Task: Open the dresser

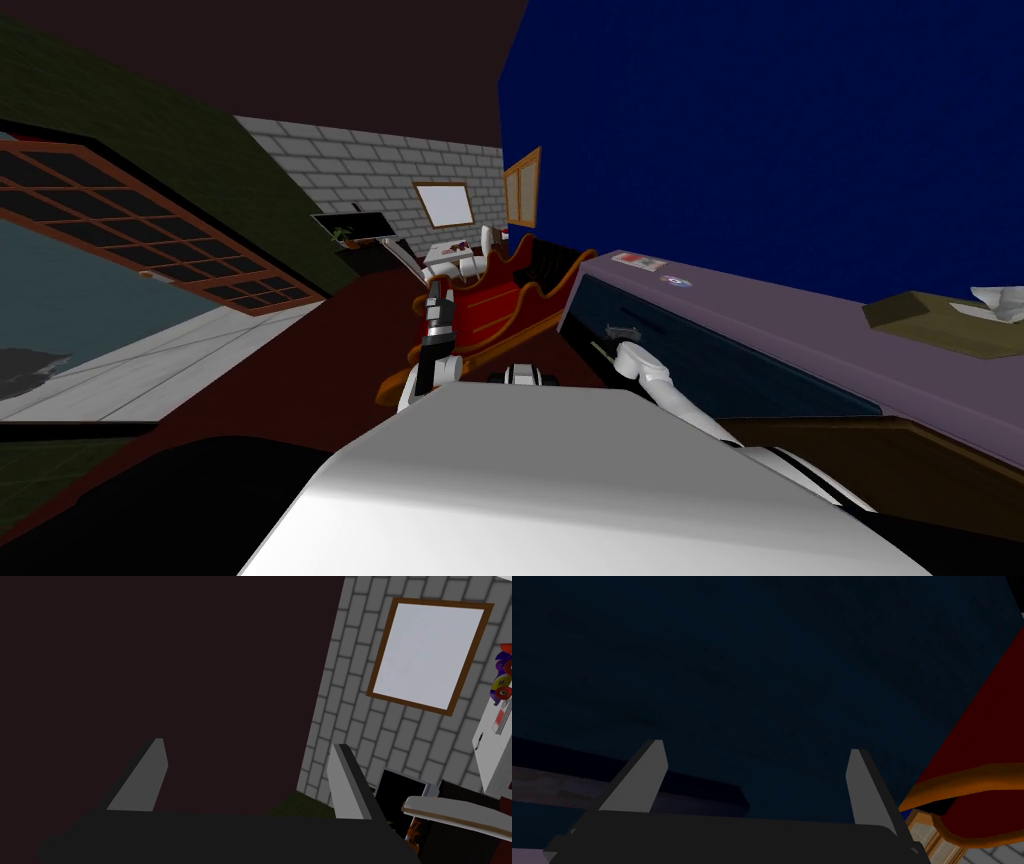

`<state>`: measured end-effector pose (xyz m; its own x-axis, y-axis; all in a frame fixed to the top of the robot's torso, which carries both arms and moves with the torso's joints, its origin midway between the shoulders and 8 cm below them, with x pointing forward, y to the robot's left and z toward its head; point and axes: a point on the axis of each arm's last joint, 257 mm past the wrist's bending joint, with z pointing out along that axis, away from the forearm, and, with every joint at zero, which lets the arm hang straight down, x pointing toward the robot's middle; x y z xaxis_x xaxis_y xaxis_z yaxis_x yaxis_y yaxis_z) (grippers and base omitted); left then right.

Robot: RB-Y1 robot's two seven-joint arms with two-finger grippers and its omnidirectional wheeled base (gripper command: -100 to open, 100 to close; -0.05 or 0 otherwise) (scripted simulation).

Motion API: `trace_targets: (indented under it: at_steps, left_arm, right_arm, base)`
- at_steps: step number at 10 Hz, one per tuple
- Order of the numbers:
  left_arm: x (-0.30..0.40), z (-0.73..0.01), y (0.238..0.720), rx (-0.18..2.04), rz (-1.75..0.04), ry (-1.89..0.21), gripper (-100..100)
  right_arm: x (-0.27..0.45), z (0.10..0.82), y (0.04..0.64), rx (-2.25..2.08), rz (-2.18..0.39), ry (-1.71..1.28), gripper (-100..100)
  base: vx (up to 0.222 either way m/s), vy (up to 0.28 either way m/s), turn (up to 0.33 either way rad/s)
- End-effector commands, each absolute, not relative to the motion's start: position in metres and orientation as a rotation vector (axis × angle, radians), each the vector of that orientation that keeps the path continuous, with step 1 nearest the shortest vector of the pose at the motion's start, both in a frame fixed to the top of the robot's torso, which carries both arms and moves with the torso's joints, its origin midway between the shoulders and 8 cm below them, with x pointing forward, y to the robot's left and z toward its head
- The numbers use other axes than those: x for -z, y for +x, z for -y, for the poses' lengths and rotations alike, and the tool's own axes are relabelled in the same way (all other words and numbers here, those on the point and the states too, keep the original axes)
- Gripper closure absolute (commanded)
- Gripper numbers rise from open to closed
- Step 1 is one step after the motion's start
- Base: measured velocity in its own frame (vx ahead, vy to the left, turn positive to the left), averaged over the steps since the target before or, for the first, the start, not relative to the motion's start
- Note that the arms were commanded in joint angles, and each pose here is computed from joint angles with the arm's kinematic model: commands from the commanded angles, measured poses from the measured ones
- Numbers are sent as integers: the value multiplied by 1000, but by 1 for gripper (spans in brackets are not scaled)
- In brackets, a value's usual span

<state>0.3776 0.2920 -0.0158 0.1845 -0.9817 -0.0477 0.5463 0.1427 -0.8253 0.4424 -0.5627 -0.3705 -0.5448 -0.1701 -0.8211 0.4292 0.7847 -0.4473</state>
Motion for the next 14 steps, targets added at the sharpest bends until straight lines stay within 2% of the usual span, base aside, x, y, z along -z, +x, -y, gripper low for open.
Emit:
trace_targets:
  at_steps: [1, 8, 11, 12, 14]
  left_arm:
    - [16, -292, 378, 1244, -704, -775, 0]
    - [16, -292, 378, 1244, -704, -775, 0]
    - [16, -292, 378, 1244, -704, -775, 0]
    - [16, -292, 378, 1244, -704, -775, 0]
    - [16, -292, 378, 1244, -704, -775, 0]
  right_arm:
    - [364, 594, 433, 926, -2006, 157, -100]
    - [318, 675, 402, 1311, -1954, 52, -100]
    - [316, 677, 402, 1319, -1951, 51, -100]
    - [315, 679, 401, 1322, -1951, 52, 100]
    - [314, 683, 400, 1330, -1954, 64, 100]
  base:
    - [10, 51, 25]
    - [10, 60, 18]
    - [10, 29, 7]
    - [40, -75, 13]
    - [-24, 30, 47]
